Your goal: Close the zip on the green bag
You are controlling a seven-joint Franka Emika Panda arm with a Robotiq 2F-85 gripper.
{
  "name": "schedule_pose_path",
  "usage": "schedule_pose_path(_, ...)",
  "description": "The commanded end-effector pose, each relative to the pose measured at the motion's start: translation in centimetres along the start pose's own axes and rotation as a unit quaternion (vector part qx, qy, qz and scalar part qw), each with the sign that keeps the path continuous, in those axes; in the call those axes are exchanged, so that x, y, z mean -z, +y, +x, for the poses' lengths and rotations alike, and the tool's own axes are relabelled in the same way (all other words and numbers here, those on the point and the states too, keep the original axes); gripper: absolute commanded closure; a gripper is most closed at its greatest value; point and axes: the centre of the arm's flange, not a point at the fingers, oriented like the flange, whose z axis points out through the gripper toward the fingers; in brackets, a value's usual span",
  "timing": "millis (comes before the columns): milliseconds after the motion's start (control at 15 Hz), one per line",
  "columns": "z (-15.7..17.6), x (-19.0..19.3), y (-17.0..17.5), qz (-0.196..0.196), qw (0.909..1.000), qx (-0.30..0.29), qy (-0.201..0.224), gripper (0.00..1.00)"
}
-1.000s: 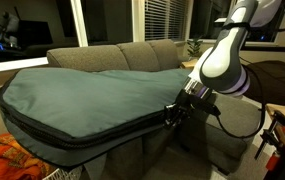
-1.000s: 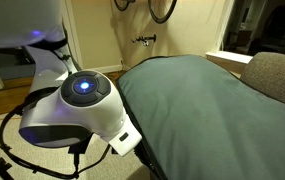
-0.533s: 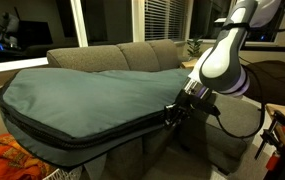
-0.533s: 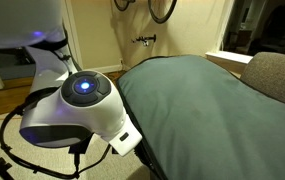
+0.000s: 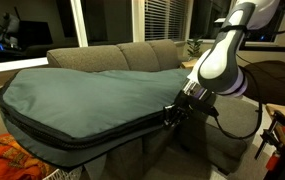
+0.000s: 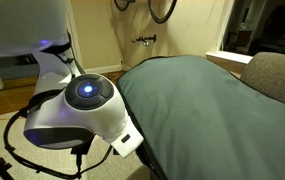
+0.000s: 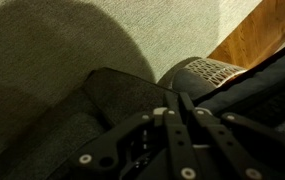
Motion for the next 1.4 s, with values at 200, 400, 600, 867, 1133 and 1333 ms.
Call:
schedule_pose_path(200,1.7,-1.2,0.7,-0.012,0.9997,-0.017,0.016,0.94)
schedule_pose_path(400,3.0,-1.6,0.3,-0.015,0.9996,-0.017,0.019,0.94)
schedule_pose_path(600,4.1,-2.0,0.0,-0.017,0.9995,-0.018,0.020,0.94)
schedule_pose_path(867,5.4,-2.3,-0.5,-0.020,0.9994,-0.023,0.015,0.94)
schedule_pose_path(1133,6.4,-2.5,-0.4,-0.022,0.9993,-0.029,0.010,0.94)
schedule_pose_path(1333,4.9,-2.2,0.6,-0.024,0.9991,-0.036,0.007,0.94)
